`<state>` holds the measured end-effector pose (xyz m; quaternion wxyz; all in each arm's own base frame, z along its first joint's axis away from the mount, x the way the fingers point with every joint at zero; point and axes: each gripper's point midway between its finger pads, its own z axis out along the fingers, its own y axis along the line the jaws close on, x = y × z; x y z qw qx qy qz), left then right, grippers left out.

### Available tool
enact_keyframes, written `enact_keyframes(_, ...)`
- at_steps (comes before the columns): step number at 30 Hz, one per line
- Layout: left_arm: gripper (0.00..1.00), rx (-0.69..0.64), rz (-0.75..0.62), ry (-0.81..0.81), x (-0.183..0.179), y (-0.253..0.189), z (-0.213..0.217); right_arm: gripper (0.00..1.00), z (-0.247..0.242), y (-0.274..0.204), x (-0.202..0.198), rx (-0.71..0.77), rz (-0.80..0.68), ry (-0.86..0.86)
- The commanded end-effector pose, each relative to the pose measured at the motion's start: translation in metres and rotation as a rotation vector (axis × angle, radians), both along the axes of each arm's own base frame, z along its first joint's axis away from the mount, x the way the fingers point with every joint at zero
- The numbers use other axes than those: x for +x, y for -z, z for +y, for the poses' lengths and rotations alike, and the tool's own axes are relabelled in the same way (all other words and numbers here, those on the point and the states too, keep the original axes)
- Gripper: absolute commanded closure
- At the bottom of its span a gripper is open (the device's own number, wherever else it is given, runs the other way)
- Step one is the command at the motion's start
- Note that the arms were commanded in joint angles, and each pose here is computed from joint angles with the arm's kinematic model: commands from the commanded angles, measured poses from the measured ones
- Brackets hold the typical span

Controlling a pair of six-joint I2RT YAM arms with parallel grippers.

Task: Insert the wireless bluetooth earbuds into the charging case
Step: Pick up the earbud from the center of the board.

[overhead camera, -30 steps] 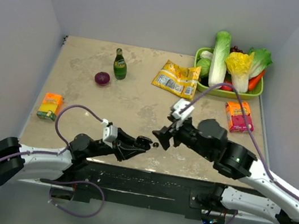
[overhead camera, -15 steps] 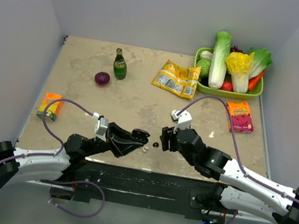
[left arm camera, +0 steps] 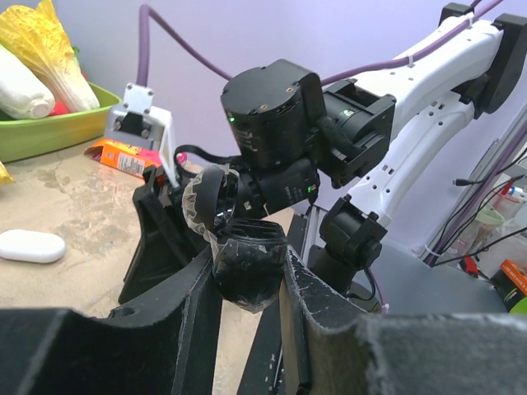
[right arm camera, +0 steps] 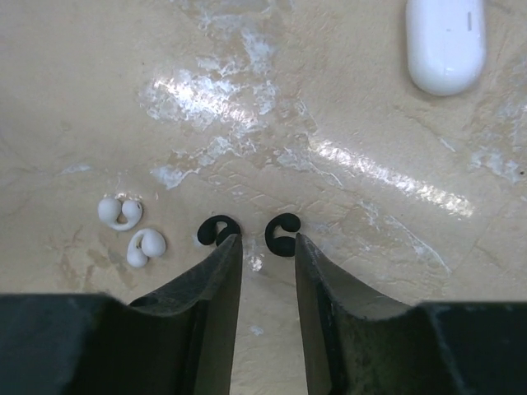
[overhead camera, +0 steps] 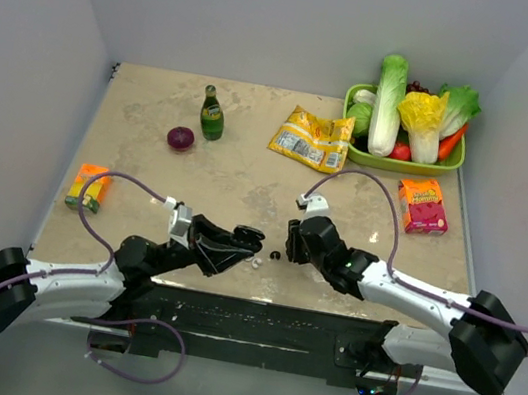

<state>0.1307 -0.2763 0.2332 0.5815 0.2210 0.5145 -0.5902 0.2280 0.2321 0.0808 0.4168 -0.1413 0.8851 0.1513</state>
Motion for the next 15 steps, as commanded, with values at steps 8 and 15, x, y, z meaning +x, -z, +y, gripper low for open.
enact_keyframes(8, 1.00, -0.160, -0.128, 0.006, -0.048, 0.013, 0.061, 0.57, -0.005, -0.009, 0.023, 0.114, -0.031, 0.100)
enact_keyframes(15, 1.00, -0.121, -0.131, 0.025, -0.045, 0.015, 0.050, 0.63, -0.017, 0.010, 0.032, 0.139, 0.039, 0.112)
